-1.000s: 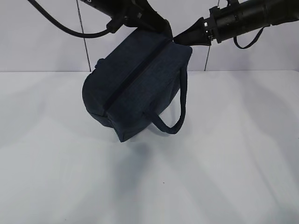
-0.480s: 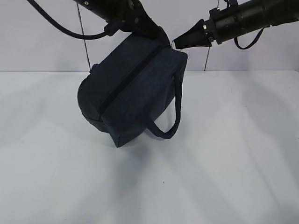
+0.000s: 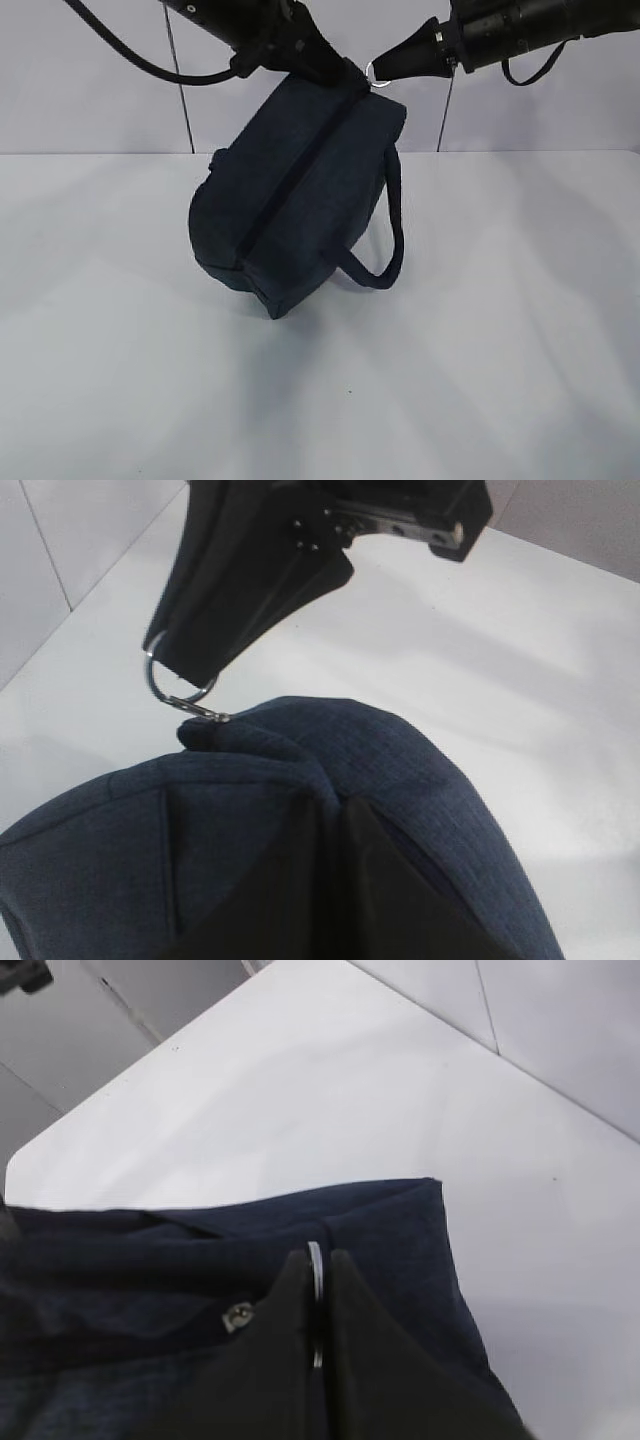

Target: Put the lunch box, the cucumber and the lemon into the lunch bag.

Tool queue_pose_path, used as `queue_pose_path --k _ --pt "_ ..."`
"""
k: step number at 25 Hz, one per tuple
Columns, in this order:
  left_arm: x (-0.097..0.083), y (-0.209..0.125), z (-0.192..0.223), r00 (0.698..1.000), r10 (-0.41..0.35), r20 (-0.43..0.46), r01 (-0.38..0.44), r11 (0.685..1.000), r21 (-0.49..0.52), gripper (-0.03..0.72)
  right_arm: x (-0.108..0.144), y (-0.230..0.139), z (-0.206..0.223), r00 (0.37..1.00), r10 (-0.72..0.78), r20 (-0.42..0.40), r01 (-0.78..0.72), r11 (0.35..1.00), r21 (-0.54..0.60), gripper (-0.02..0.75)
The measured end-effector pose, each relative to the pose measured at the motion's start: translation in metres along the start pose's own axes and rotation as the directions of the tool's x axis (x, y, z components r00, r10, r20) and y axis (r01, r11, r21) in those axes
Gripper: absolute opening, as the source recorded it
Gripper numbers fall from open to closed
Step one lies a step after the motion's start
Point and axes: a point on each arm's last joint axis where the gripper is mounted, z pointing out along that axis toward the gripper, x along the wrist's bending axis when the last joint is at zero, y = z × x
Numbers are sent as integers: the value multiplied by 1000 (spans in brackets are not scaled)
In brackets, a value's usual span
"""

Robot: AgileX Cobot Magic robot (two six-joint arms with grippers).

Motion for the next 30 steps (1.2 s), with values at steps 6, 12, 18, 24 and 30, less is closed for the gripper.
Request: queue_pose_path --k 6,12,18,24,30 --pt "-2 1 2 1000 -7 3 7 1000 0 14 0 2 0 1000 -4 -6 4 1000 -19 8" --pt "-10 7 10 1000 10 -12 -10 1000 -22 14 -1 0 2 1000 3 -10 -3 1000 -26 8" --pt "-9 11 16 999 11 -46 -14 998 -64 14 -6 -5 4 1000 25 1 -25 1000 6 8" --pt "-9 11 17 999 10 -47 -14 997 -79 14 -6 -6 4 1000 27 5 -27 1000 12 8" --pt "-9 11 17 999 -29 -45 25 997 -80 13 -6 -5 4 999 31 8 -31 1000 3 36"
